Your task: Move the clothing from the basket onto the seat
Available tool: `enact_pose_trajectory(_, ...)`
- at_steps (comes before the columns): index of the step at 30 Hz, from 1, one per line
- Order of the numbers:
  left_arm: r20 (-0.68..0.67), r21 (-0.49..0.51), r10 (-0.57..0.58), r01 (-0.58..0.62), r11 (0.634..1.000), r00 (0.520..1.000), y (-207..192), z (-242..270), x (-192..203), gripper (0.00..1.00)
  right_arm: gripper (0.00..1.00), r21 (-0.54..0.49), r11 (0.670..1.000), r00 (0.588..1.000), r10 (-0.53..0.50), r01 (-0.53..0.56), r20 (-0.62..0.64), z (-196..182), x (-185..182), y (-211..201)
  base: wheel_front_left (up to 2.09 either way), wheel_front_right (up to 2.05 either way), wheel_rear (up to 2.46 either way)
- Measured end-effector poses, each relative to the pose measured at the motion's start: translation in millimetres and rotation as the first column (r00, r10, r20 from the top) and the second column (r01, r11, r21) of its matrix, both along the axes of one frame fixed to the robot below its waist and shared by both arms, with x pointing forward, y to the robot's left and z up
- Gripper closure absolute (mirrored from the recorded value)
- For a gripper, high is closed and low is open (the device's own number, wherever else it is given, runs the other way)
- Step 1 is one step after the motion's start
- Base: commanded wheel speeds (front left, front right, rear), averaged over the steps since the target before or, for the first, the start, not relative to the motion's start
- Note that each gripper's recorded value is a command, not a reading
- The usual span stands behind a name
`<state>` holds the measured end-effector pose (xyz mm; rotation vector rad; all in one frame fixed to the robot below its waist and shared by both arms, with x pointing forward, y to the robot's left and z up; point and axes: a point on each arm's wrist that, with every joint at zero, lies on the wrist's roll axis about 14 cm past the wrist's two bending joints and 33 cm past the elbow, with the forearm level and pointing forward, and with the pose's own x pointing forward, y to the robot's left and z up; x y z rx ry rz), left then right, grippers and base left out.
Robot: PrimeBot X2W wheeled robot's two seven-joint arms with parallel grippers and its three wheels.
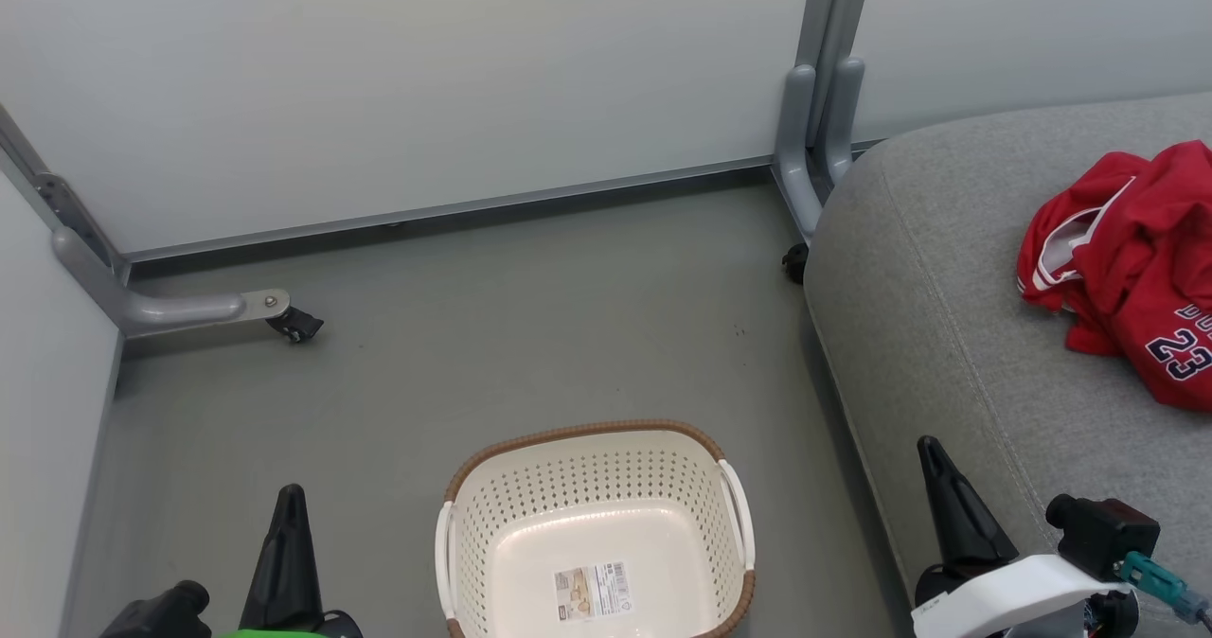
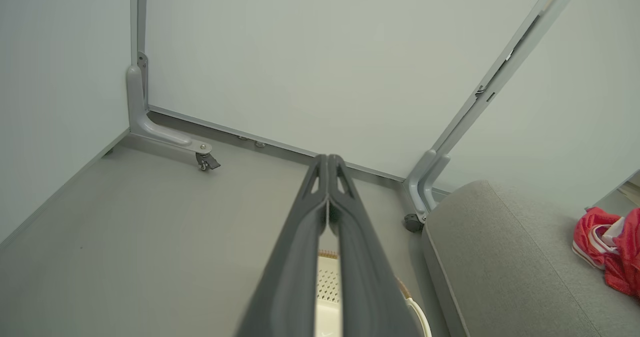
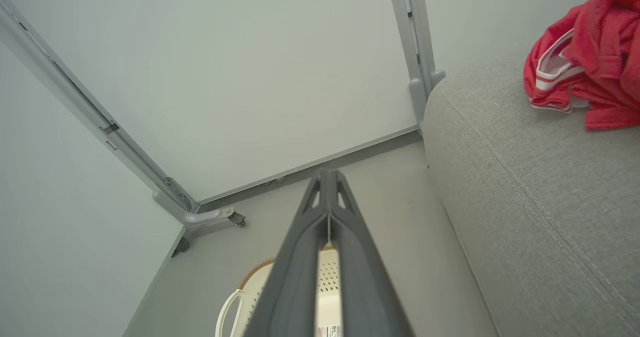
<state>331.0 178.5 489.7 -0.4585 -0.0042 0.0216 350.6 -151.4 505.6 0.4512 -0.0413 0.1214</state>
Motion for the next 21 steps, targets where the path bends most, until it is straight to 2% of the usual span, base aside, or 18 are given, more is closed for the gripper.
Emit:
enact_pose_trajectory(7,-0.015,-0.126,0.005,-0.007,0.992,1.000,3,-1,7,1.00,1.00,0.125,0.992,0.999,-0.019,0.023,-0.032,-2,4,-8,0.00,0.00,0.00)
enact_pose_trajectory(8,-0.023,-0.172,0.005,-0.009,0.985,1.000,4,-3,8,1.00,1.00,0.166,0.986,0.999,-0.024,0.031,-0.042,-2,6,-10,0.00,0.00,0.00)
enact_pose_trajectory(21,-0.036,-0.353,0.013,-0.024,0.935,0.999,9,-2,18,1.00,1.00,0.348,0.935,0.996,-0.037,0.064,-0.084,-4,13,-20,0.00,0.00,0.00)
